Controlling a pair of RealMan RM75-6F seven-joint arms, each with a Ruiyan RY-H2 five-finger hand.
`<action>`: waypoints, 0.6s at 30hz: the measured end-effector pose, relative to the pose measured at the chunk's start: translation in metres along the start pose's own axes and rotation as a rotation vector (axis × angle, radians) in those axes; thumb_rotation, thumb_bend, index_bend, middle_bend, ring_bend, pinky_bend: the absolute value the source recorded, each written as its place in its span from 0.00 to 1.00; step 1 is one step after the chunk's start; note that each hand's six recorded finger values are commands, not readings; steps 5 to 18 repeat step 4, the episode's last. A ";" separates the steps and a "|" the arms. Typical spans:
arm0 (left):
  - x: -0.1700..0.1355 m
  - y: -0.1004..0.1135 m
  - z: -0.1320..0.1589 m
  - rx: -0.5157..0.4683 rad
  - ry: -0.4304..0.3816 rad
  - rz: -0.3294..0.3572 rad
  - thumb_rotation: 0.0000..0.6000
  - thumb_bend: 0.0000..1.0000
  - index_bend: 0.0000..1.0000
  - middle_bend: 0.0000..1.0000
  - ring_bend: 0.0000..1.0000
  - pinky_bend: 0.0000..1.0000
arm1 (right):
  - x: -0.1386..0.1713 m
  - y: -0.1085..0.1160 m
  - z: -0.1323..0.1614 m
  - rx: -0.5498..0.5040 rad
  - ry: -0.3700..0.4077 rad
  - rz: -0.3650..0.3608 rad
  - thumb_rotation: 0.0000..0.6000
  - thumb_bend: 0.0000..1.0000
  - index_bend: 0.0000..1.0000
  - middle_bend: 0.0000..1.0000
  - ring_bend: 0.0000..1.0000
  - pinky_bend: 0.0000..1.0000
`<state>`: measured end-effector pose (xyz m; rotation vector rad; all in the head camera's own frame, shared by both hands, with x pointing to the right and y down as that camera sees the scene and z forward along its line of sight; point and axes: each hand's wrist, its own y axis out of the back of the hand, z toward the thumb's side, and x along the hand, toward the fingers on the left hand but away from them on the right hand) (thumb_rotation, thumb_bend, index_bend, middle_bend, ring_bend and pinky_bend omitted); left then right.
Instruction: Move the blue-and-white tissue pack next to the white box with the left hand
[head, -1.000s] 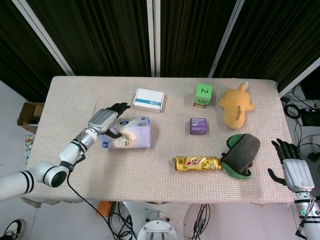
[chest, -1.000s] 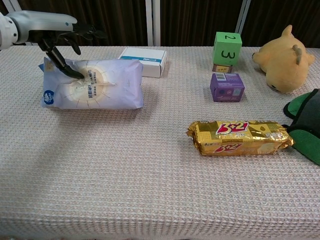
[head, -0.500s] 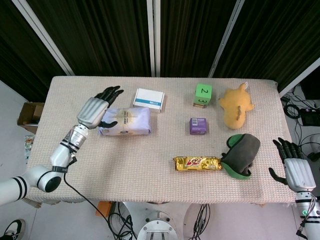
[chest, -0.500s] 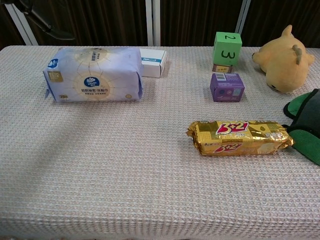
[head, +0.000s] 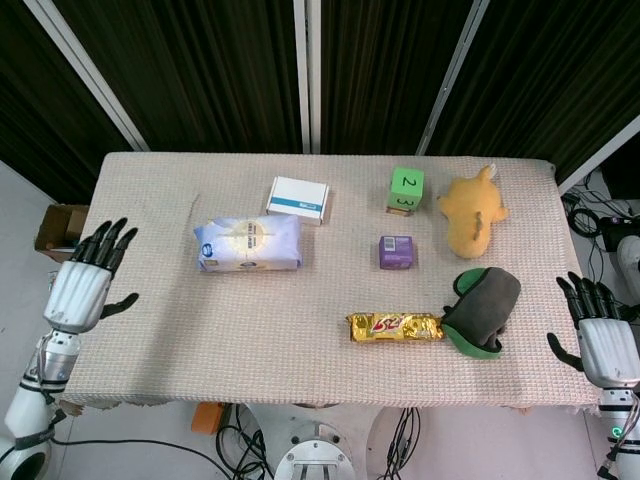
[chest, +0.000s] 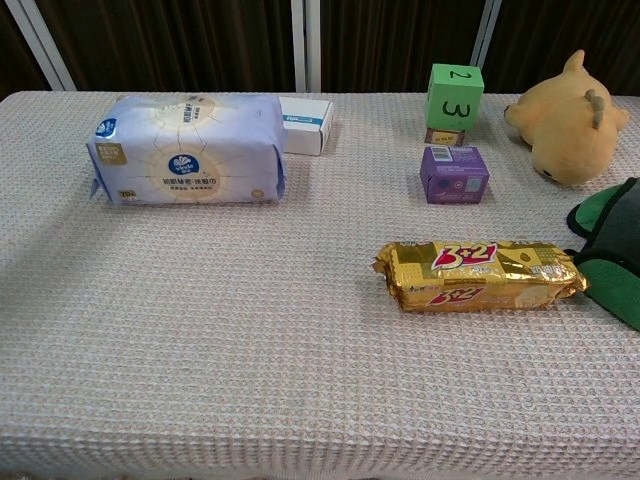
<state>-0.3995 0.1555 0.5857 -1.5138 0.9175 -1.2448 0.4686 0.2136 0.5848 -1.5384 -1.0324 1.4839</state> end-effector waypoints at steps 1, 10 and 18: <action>-0.013 -0.005 -0.007 0.013 0.023 -0.024 1.00 0.09 0.00 0.00 0.00 0.21 | 0.001 0.000 0.000 0.002 -0.001 0.001 1.00 0.21 0.00 0.00 0.00 0.00; -0.041 -0.011 -0.023 0.036 0.083 -0.074 1.00 0.10 0.00 0.00 0.00 0.21 | 0.001 -0.002 -0.002 0.007 -0.007 0.010 1.00 0.21 0.00 0.00 0.00 0.00; -0.041 -0.011 -0.023 0.036 0.083 -0.074 1.00 0.10 0.00 0.00 0.00 0.21 | 0.001 -0.002 -0.002 0.007 -0.007 0.010 1.00 0.21 0.00 0.00 0.00 0.00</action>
